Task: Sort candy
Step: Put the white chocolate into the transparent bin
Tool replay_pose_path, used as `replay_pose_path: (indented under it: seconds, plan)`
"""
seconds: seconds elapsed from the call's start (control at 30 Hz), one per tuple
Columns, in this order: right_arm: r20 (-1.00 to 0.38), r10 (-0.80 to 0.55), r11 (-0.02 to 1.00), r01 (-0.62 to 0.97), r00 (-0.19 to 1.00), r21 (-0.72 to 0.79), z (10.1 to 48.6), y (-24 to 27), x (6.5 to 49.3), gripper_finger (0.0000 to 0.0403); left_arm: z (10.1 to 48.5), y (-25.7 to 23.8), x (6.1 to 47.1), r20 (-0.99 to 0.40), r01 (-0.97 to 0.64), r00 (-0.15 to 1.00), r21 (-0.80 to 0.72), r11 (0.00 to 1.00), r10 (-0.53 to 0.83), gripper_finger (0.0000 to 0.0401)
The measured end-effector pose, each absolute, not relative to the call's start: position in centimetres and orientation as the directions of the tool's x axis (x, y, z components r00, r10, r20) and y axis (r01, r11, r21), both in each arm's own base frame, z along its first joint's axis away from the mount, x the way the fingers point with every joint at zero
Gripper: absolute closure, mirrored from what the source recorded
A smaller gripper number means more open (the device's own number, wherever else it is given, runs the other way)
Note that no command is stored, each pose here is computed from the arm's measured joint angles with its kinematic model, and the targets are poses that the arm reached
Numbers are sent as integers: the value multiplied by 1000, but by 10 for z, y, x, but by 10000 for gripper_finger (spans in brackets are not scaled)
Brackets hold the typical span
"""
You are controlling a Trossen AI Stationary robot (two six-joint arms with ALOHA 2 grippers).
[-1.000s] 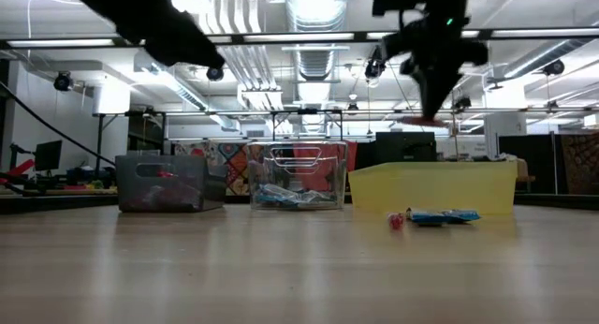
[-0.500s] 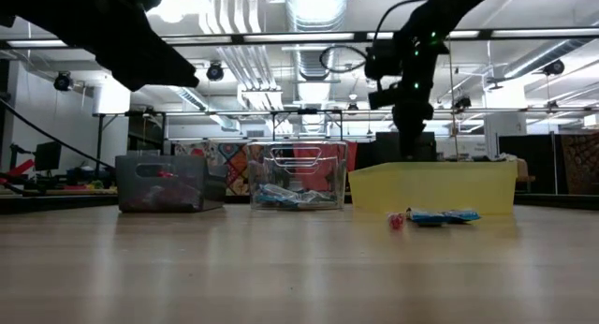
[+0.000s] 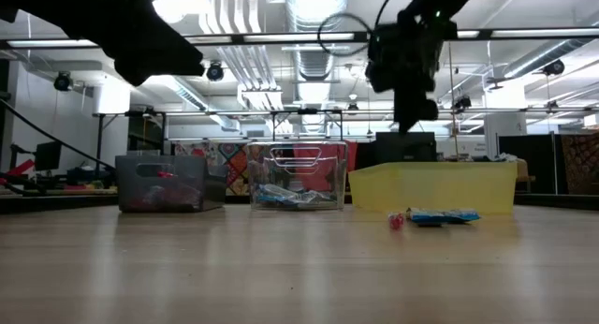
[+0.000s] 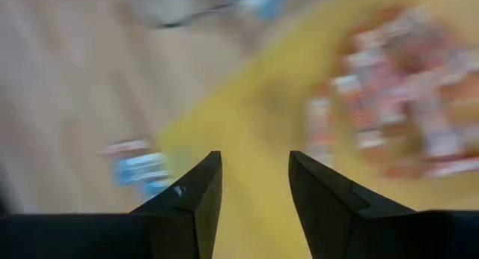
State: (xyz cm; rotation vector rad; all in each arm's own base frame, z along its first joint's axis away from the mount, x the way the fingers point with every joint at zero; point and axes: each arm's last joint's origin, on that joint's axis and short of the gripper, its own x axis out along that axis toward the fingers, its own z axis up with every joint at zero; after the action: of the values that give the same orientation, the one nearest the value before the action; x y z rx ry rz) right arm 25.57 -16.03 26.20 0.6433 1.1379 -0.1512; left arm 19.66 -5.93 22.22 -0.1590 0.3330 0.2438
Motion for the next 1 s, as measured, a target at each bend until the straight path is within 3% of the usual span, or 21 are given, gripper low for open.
replay_pose_path:
  seconds: [0.27, 0.43, 0.63, 0.77, 1.0]
  plan:
    - [-860, 293, 787, 405, 417, 465, 281, -67, 254, 259, 214, -71, 214, -284, -240, 944, -248, 939, 166, 276]
    - [-916, 147, 820, 472, 374, 324, 269, -7, 245, 260, 206, -80, 231, -286, -231, 945, -247, 941, 157, 276]
    - [-919, 32, 789, 555, 392, 264, 242, 45, 238, 273, 210, -90, 249, -293, -222, 944, -237, 946, 149, 276]
    - [-935, -37, 721, 658, 352, 219, 221, 59, 232, 275, 219, -98, 254, -323, -212, 937, -216, 953, 135, 276]
    - [-926, -130, 655, 732, 354, 188, 195, 69, 235, 234, 237, -112, 255, -382, -188, 918, -179, 966, 108, 276]
